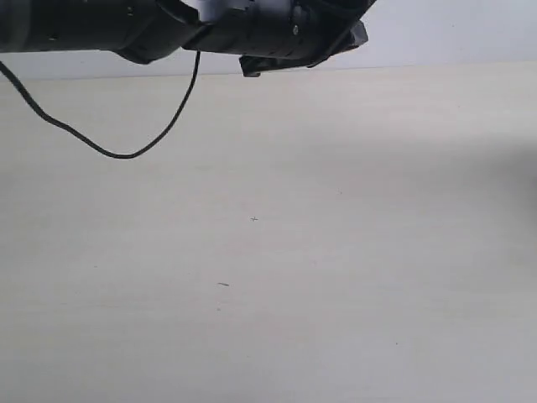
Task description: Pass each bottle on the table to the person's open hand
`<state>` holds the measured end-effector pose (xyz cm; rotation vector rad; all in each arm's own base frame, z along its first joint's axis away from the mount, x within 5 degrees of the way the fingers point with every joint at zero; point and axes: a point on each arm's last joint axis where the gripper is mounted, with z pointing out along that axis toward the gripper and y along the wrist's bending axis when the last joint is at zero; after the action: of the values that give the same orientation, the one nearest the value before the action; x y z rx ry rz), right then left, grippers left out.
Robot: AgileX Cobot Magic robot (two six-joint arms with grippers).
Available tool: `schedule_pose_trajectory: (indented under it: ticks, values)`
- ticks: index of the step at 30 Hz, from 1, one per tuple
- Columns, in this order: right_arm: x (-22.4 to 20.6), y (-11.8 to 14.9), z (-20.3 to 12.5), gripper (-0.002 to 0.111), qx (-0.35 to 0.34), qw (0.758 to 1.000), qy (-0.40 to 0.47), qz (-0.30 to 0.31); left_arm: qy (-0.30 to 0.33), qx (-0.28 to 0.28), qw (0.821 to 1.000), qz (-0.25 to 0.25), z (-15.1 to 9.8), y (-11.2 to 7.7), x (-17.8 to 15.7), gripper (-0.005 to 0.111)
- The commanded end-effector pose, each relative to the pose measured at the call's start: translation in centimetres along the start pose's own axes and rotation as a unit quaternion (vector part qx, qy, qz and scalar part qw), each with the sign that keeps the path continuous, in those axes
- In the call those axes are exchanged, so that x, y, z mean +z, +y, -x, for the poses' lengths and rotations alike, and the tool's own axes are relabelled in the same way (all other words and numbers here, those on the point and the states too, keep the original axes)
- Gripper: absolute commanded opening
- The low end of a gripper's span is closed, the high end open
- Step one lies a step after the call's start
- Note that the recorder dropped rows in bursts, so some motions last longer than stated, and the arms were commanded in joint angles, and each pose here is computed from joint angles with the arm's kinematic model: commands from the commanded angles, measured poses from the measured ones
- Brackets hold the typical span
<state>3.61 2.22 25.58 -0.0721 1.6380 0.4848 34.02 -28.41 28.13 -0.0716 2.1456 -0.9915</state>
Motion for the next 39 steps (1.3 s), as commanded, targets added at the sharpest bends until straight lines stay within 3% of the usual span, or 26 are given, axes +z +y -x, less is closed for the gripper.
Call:
schedule_pose_trajectory:
  ticks: [1,7,13,19,23,31,39]
  values:
    - [-0.1,0.0,0.0,0.0,-0.004,1.0,-0.003,0.001,-0.023,0.05,0.998,-0.001,0.3,-0.2,-2.8,0.0]
    - [-0.1,0.0,0.0,0.0,-0.004,1.0,-0.003,0.001,-0.097,0.106,0.989,0.03,-0.8,2.1,-7.8,0.0]
    - [-0.1,0.0,0.0,0.0,-0.004,1.0,-0.003,0.001,-0.165,0.159,0.973,0.039,-3.7,4.1,-13.9,0.0]
    - [-0.1,0.0,0.0,0.0,-0.004,1.0,-0.002,0.001,-0.197,0.192,0.962,-0.008,-6.2,4.6,-20.2,0.0]
    - [-0.1,0.0,0.0,0.0,-0.004,1.0,-0.002,0.001,-0.198,0.215,0.955,-0.046,-8.7,5.9,-23.8,0.0]
    - [-0.1,0.0,0.0,0.0,-0.004,1.0,-0.002,0.001,-0.212,0.188,0.956,-0.078,-11.3,8.9,-27.4,0.0]
    - [-0.1,0.0,-0.1,0.0,-0.004,1.0,0.003,0.002,-0.211,0.191,0.955,-0.086,-11.6,9.2,-28.0,0.0]
